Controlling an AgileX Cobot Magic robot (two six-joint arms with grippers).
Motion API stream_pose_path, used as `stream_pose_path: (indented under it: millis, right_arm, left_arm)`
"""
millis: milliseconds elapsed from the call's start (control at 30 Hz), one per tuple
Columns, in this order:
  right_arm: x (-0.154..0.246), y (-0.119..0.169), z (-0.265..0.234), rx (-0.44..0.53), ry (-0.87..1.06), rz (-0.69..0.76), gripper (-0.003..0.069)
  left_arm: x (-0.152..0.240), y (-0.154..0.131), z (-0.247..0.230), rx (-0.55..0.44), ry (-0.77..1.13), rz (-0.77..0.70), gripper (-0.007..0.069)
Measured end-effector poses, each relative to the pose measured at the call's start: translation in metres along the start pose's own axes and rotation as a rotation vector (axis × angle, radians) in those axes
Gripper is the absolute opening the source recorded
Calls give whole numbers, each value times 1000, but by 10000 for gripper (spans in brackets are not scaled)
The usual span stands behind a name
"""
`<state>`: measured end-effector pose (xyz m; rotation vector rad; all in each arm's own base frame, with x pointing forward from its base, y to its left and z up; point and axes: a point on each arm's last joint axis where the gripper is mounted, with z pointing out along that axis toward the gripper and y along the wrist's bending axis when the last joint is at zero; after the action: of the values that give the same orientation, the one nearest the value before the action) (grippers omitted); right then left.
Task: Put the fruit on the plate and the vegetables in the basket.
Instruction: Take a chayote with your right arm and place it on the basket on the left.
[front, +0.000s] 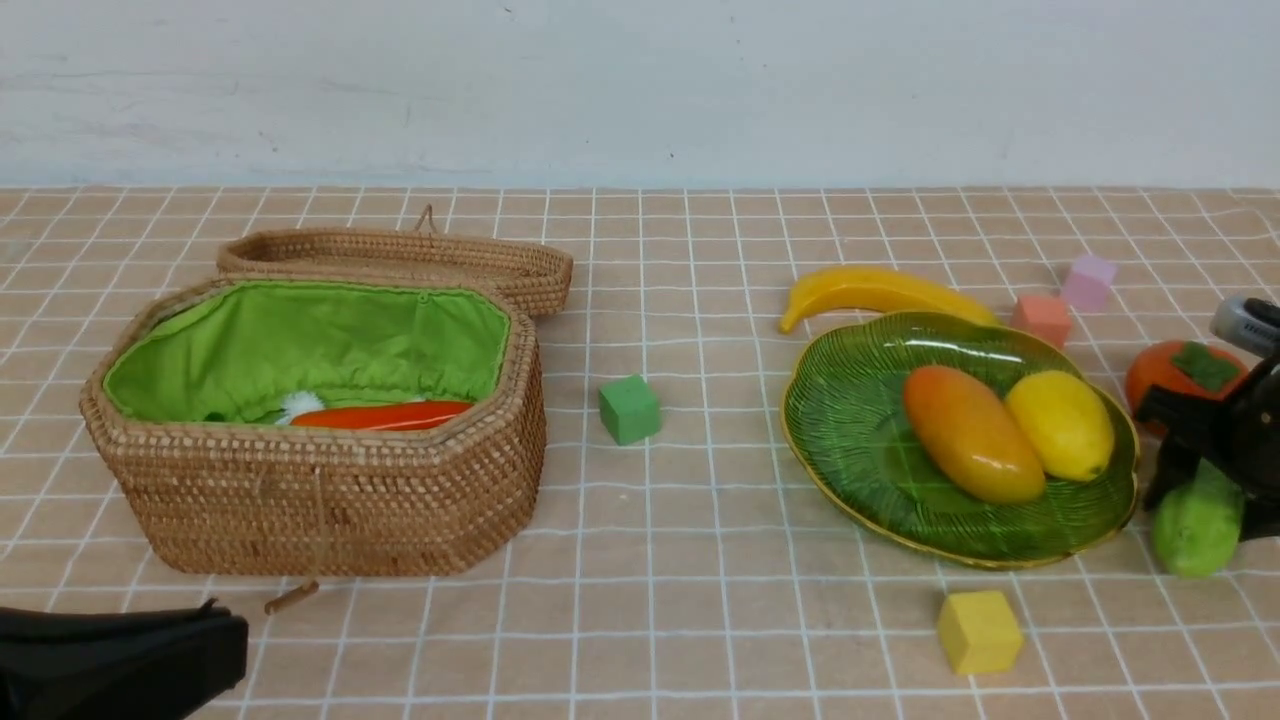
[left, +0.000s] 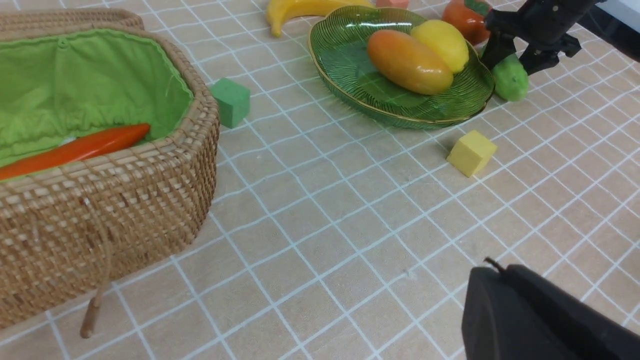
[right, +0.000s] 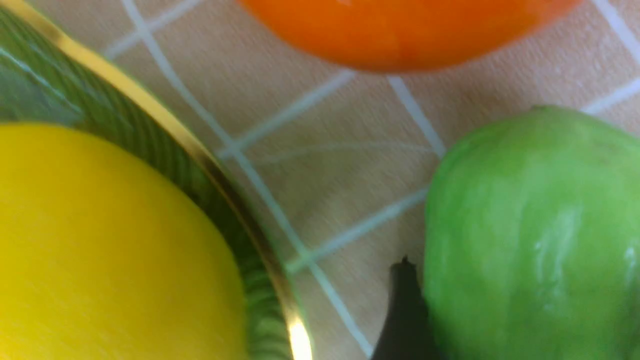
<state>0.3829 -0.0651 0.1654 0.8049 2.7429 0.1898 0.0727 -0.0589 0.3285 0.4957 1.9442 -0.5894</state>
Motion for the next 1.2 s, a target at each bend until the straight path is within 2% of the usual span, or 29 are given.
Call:
stream_pose_path:
  millis: [167,300,367,400,433,467,533,600,700,767,800,833,967,1100,1200]
  right_arm:
    - [5,1,-24,14,44,-38,460]
    - [21,24,-82,-40,5,-135,460]
    - [44,65,-120,-163,-49,-327,460]
    - [49,75,-127,-195,-56,-353,460]
    - [69,117,-152,-335,-101,-540,460]
    - [82,137,-161,-408,-106,-613,460]
    - [118,195,-188,-607,-154,-849,460]
    - [146,237,-204,-742,-195,-1017,460]
    - [182,290,-214,-877,-246,-1215,460]
    - [194,309,-214,-913,-261,-1267,460]
    - [206,334,-209,-952,-279,-1309,459]
    - [207,337,-208,-956,-280,-1313,459]
    - [216,382,-180,-1007,-334,-1331,459]
    - [215,408,-150,-1026,-439,-1278,459]
    - [214,416,-131,-1011,-472,-1263,459]
  left_arm:
    - [0,0,0,-5,1,7,-11]
    - [0,1,0,-10,2,14,-10]
    - [0,1,0,-10,2,14,-10]
    - [0,1,0,-10,2,12,-10]
    - [0,1,0,-10,2,4,-10]
    - [0,1,0,-11,2,-2,-10]
    - [0,1,0,-13,5,-31,-10]
    - [1,2,0,-19,14,-52,-10]
    - [4,4,0,-43,42,-81,-8]
    - [6,6,0,-64,59,-91,-7]
    - [7,9,-1,-98,76,-94,-6]
    - [8,9,-1,-102,80,-99,-6]
    - [11,14,-2,-157,112,-87,-5]
    - [11,14,-2,-164,118,-84,-5]
    - [11,14,-2,-165,119,-83,-5]
